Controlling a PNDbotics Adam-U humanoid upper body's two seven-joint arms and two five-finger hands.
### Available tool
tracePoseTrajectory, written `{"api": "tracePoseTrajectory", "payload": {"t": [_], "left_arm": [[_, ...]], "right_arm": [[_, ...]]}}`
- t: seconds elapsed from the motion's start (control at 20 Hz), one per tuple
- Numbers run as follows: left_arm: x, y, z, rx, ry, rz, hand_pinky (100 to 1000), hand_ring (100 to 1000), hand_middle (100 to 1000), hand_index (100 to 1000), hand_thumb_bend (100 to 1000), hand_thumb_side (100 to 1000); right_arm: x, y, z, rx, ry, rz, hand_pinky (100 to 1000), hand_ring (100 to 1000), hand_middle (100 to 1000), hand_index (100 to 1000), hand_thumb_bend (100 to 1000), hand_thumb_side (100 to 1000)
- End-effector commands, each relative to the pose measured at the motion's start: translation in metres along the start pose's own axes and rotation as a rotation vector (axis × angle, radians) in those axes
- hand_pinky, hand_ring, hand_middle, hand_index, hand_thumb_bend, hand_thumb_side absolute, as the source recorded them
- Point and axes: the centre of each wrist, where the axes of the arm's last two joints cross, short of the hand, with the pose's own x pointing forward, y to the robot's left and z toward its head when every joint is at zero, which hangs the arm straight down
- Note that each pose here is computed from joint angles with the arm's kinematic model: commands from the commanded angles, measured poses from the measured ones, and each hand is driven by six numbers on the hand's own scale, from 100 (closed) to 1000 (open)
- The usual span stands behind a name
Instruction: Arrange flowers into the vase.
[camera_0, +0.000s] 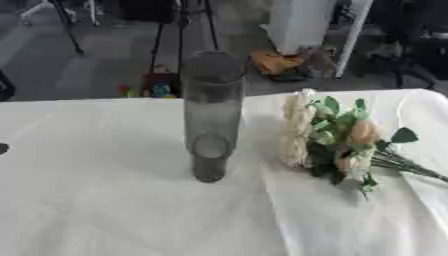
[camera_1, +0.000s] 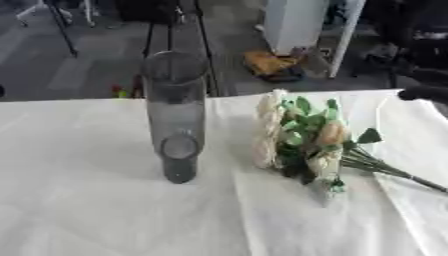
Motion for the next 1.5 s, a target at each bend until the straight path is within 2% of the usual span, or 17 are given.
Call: {"api": "tracePoseTrajectory", "payload": {"t": [0.05, 0.2, 0.55, 0.9, 1.0, 1.5], "left_arm": [[0.003, 0.003, -0.004, -0.021, -0.019, -0.004, 667, 1000, 928, 962, 161, 936], [0.003, 0.003, -0.004, -0.025, -0.018, -0.001, 667, 1000, 928, 962, 160, 937], [0.003, 0.001, -0.004, -0.032, -0.017, 0.010, 667, 1000, 927, 962, 159, 936], [0.004, 0.000, -0.004, -0.037, -0.020, 0.022, 667, 1000, 927, 962, 155, 936], [0.004, -0.001, -0.004, -0.037, -0.020, 0.024, 667, 1000, 927, 962, 153, 937], [0.004, -0.002, -0.006, -0.041, -0.028, 0.036, 667, 1000, 927, 962, 154, 931]], "right_arm": [[-0.017, -0.020, -0.005, 0.147, -0.027, 0.066, 988, 1000, 942, 1000, 561, 861], [-0.027, -0.025, -0.005, 0.213, -0.039, 0.066, 993, 1000, 951, 1000, 575, 797], [-0.039, -0.033, -0.013, 0.299, -0.073, 0.047, 992, 1000, 969, 1000, 574, 755], [-0.044, -0.032, -0.018, 0.373, -0.074, 0.032, 994, 1000, 981, 1000, 569, 722], [-0.046, -0.033, -0.018, 0.371, -0.050, 0.031, 991, 1000, 978, 1000, 536, 724], [-0.043, -0.028, -0.025, 0.319, 0.165, 0.035, 993, 1000, 957, 1000, 497, 779]]}}
